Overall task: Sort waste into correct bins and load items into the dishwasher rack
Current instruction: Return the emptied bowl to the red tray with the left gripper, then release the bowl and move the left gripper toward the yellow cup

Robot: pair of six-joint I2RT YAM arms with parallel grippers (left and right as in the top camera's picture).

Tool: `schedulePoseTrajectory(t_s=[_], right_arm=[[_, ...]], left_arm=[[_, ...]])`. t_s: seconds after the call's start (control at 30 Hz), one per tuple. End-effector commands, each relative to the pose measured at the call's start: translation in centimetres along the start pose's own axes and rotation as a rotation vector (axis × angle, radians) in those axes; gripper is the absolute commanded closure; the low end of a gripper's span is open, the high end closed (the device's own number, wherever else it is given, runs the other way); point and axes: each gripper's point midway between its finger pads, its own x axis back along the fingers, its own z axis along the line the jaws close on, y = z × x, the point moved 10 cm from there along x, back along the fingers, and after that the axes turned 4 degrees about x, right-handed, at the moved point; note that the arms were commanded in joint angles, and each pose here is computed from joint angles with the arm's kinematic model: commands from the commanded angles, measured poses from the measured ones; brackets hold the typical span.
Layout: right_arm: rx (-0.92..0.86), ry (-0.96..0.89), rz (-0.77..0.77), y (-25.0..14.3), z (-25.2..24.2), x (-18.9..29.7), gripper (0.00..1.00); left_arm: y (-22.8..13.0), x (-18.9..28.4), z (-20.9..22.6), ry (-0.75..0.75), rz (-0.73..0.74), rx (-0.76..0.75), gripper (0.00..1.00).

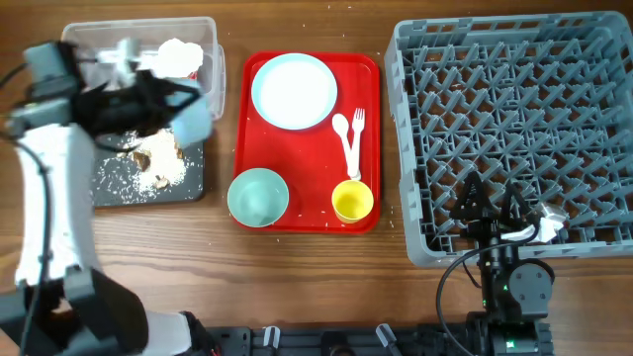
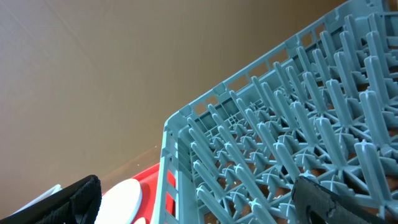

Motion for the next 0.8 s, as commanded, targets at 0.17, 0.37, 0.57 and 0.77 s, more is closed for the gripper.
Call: schedulePoseTrajectory(t_s=[0.17, 0.37, 0.57, 0.77], right_arm=[[0.177, 0.076, -0.032, 2.1, 1.6, 0.5, 0.0], [0.258, 0.109, 0.068, 5.5, 3.9, 0.7, 0.0], [0.308, 0.075, 0.216, 10.4, 6.9, -1.1, 0.0], [0.313, 0.083, 0.469, 14.6, 10.2, -5.0, 0.0]], left_arm=[[-5.8, -11.8, -4.4, 0.564, 0.037, -0.329, 0.96], [-8.5, -17.6, -4.9, 0.655, 0.06, -0.481, 0.96], [-10.0, -20.0, -4.4, 0.671, 0.119, -0.51, 0.96], [-10.5, -22.1, -3.3, 0.679, 0.151, -0.519, 0.96]])
